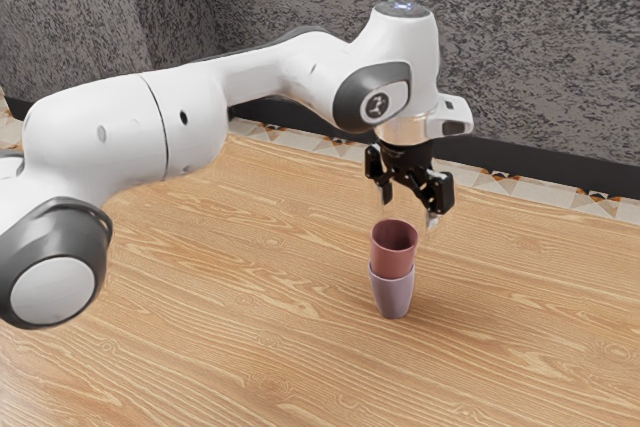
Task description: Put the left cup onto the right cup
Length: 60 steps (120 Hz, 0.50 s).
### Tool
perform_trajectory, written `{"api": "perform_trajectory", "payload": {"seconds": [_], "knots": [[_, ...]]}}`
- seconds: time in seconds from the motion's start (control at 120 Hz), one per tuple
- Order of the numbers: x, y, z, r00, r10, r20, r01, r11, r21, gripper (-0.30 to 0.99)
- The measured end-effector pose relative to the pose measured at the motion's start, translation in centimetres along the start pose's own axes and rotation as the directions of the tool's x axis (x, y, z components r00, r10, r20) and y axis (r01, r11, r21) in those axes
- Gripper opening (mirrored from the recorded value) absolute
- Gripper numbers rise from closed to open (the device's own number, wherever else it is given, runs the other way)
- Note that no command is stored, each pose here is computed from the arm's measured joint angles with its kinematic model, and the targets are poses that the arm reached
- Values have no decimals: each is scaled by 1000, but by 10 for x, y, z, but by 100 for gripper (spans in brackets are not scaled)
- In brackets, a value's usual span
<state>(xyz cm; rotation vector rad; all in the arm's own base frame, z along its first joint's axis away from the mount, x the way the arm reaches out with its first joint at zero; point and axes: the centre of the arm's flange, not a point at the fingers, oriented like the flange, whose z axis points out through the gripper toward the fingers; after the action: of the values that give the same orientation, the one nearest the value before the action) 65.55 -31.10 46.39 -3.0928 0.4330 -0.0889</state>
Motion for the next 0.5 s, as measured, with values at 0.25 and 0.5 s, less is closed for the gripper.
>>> {"api": "perform_trajectory", "payload": {"seconds": [0.25, 0.5], "knots": [[-50, -16, -110, 1000, 10, -15, -10, 1000, -14, 67], [-131, -81, -172, 1000, 16, 13, -16, 1000, -9, 68]]}}
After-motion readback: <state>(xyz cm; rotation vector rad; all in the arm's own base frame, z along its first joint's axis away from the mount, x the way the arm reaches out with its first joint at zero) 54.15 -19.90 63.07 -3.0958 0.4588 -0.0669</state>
